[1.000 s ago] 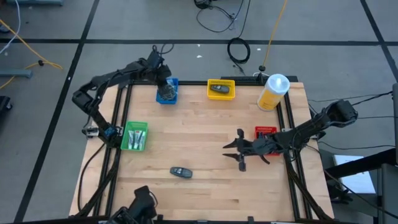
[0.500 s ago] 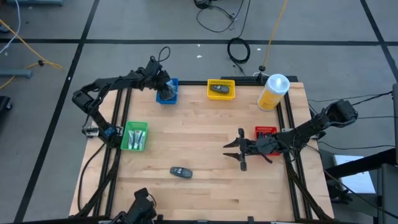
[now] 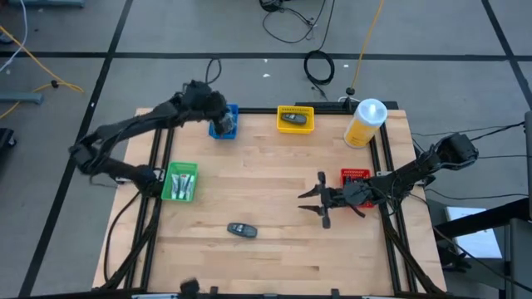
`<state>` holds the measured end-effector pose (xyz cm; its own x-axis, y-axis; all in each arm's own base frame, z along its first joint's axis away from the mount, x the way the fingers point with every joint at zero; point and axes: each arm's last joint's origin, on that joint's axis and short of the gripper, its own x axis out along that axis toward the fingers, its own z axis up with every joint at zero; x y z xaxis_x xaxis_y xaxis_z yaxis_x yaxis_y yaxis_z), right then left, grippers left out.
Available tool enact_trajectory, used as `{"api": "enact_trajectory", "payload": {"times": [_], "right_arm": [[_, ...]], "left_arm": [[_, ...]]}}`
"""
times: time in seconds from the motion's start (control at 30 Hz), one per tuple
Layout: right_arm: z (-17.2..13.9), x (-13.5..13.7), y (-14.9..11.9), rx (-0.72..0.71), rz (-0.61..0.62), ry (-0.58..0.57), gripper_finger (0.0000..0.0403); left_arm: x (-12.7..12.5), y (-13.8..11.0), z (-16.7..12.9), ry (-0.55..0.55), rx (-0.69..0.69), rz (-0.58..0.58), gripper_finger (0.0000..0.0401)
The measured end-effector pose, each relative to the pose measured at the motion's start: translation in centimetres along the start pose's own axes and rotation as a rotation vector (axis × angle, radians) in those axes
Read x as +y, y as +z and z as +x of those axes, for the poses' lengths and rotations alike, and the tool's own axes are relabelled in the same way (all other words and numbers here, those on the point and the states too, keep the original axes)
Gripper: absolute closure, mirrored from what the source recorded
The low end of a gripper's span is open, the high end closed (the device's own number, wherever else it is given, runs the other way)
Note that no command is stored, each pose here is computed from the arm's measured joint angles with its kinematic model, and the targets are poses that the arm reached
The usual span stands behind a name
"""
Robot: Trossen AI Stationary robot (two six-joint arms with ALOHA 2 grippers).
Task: Pick & Place Travel size toiletries
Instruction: Put the gray deodorant into the yellow bin
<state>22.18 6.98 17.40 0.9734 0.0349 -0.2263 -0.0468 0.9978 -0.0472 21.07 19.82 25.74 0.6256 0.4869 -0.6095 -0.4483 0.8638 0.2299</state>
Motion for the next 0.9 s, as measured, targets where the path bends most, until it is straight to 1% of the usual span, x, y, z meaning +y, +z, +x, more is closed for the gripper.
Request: {"api": "enact_trajectory", "payload": {"times": [0.07,0.17,0.23,0.27,0.33,0.4,0.5,0.6,0.73,0.8,0.9], "right_arm": [[0.1,0.1,0.0,-0.008,0.006,0.039,0.0268],[0.6,0.3,0.0,-0.048,0.015,0.086,0.0265],[1.1,0.4,-0.1,-0.080,0.012,0.087,0.0258],[1.5,0.5,-0.3,-0.084,0.009,0.087,0.0252],[2.3,0.8,-0.8,-0.066,0.003,0.086,0.0235],[3.6,1.2,-0.9,-0.051,-0.001,0.086,0.0211],[6.0,1.9,-0.6,-0.040,0.011,0.086,0.0168],[8.6,2.7,-0.4,-0.023,0.008,0.086,0.0126],[12.2,3.7,-0.1,-0.025,0.018,0.086,0.0086],[13.9,4.2,-0.1,-0.009,0.038,0.085,0.0076],[16.3,5.1,-0.1,0.011,0.067,0.088,0.0072]], "left_arm": [[-2.2,1.0,-2.0,-0.067,-0.036,0.016,0.0384],[-6.2,1.8,-4.9,-0.200,-0.056,0.054,0.0384],[-9.1,1.8,-6.4,-0.274,-0.074,0.073,0.0384],[-10.6,1.4,-7.0,-0.301,-0.076,0.081,0.0384],[-13.5,0.2,-7.9,-0.336,-0.070,0.095,0.0384],[-16.1,-1.4,-8.6,-0.343,-0.063,0.079,0.0384],[-19.6,-4.7,-9.5,-0.365,-0.015,0.036,0.0384],[-22.8,-7.9,-10.4,-0.434,-0.002,-0.022,0.0384],[-26.2,-11.1,-11.8,-0.511,-0.036,-0.101,0.0384],[-27.7,-12.1,-12.5,-0.531,-0.062,-0.122,0.0384],[-29.5,-13.1,-13.1,-0.531,-0.119,-0.114,0.0384]]}}
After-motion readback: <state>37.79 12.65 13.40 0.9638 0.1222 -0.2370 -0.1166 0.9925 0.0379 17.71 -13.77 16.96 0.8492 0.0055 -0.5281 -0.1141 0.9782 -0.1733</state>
